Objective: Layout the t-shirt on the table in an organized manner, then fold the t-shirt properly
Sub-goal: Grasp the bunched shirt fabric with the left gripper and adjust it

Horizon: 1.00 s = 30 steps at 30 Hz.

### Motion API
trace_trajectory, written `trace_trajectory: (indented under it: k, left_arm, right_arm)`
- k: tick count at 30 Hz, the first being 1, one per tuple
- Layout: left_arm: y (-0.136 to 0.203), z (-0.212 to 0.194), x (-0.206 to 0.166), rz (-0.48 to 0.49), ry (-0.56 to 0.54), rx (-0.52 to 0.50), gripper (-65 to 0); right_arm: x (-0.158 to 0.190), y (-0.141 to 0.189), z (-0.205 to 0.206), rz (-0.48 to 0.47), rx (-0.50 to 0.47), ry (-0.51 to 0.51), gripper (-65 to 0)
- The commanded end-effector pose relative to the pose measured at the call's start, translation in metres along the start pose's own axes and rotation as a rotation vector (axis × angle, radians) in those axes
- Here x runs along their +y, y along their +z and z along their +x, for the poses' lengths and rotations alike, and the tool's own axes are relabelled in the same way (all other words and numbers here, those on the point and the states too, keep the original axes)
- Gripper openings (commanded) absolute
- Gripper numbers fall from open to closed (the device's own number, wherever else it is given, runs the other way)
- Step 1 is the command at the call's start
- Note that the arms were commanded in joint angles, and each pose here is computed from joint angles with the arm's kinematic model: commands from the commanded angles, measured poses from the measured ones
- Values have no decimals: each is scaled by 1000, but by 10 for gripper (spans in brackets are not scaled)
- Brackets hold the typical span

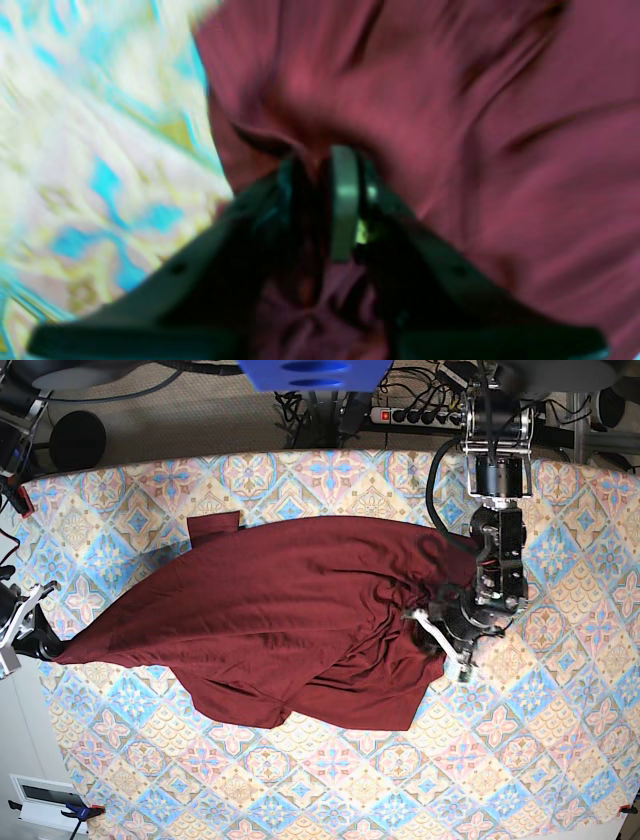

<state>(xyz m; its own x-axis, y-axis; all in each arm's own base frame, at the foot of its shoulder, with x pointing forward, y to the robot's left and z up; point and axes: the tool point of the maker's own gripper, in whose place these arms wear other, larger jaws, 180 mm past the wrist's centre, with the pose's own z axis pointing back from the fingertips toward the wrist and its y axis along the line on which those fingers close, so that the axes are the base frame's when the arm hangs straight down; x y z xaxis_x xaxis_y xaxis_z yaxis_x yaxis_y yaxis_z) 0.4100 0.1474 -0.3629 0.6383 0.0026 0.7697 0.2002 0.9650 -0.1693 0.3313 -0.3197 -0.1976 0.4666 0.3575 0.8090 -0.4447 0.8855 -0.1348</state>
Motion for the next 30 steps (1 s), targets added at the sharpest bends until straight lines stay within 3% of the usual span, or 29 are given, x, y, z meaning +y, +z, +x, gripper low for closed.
trace_trajectory:
  k: [1, 4, 10, 12, 16, 25, 30]
  left_arm:
    - [13, 40, 6, 3, 10, -118, -601]
    - [30, 65, 14, -2, 67, -206, -650]
    - [43, 92, 28, 29, 76, -278, -649]
    - [41, 86, 28, 29, 75, -254, -648]
    - [23, 48, 35, 27, 123, -110, -641]
    - [16, -1, 36, 26, 170, -9, -449]
    - [16, -16, 35, 25, 178, 18, -425]
  right_arm:
    - [-6, 9, 20, -16, -53, 30, -650]
    - [-6, 9, 20, -16, -53, 30, -650]
    - [-7, 9, 19, -17, -52, 31, -650]
    - [-7, 9, 19, -17, -52, 31, -650]
    - [-6, 9, 19, -16, -51, 32, -650]
    - [-5, 9, 20, -16, -53, 36, -650]
    - [-5, 9, 21, -15, -54, 37, -650]
